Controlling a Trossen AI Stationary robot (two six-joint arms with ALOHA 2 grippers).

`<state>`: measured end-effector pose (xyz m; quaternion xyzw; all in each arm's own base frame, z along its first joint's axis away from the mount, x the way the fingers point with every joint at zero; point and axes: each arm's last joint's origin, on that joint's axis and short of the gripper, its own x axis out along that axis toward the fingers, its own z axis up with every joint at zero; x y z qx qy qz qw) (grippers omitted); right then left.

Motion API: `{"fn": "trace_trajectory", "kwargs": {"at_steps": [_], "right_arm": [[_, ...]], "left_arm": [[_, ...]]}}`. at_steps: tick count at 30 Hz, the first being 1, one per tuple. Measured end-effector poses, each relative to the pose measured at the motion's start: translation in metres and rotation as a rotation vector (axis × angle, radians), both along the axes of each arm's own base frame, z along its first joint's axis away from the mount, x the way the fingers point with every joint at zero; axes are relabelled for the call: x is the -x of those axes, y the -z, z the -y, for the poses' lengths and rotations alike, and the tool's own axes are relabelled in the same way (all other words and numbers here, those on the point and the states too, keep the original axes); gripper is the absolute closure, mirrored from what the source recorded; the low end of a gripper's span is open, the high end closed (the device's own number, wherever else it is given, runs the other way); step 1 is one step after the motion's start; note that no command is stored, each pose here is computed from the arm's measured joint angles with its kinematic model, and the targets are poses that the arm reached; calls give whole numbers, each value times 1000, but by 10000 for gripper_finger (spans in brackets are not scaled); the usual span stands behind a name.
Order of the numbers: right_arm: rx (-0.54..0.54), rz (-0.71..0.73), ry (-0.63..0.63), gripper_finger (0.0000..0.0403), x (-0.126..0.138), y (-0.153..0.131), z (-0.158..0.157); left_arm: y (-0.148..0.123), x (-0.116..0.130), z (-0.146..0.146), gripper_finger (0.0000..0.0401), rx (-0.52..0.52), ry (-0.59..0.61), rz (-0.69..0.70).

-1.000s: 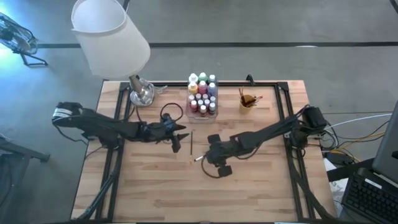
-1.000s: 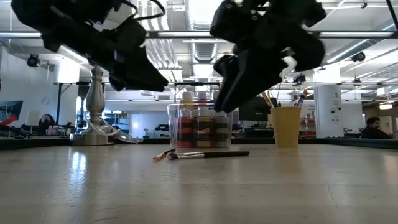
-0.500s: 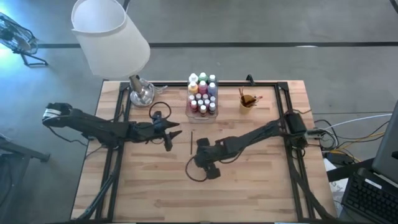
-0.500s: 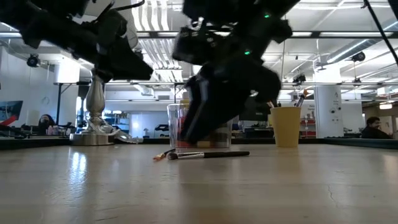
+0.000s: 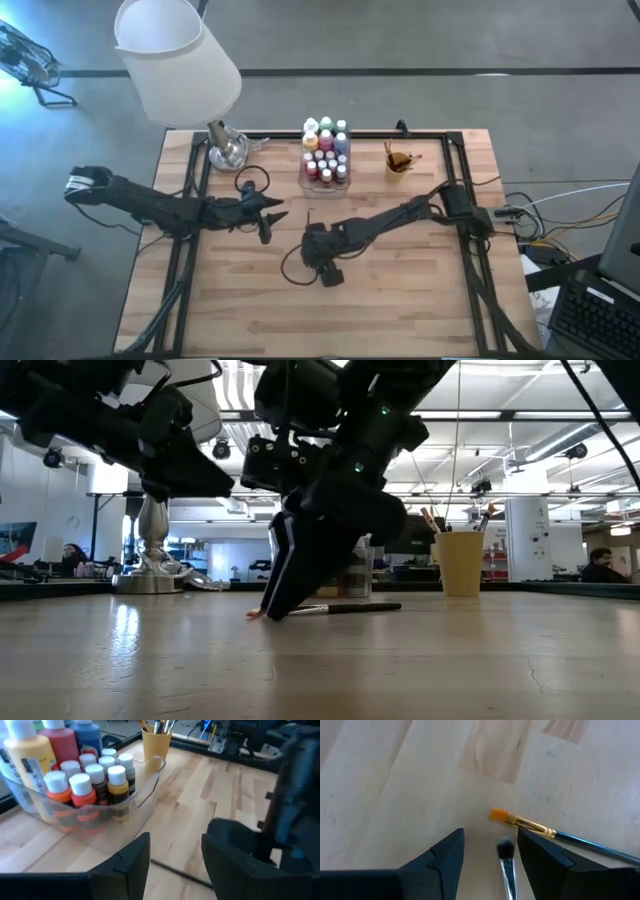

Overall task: Pick & Place Paint Supplies
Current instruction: Put the silver paint brush into the cup

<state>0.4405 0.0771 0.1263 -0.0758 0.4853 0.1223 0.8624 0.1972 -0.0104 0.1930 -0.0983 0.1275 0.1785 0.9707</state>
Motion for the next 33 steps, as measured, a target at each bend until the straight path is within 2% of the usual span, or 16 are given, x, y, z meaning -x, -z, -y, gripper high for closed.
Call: {"fn": "trace_trajectory", "kwargs": {"at_steps": [15, 23, 28, 33], "right_arm": [[-24, -36, 19, 299, 3, 3, 5], [-20, -50, 19, 386, 4, 2, 5], [-3, -106, 22, 394, 7, -4, 2], [21, -102, 12, 395, 13, -21, -4]], "left_arm": [[-1, 0, 0, 218, 4, 6, 7], [-1, 0, 0, 218, 4, 6, 7], [-1, 0, 0, 218, 4, 5, 7], [-1, 0, 0, 218, 4, 5, 7]]}}
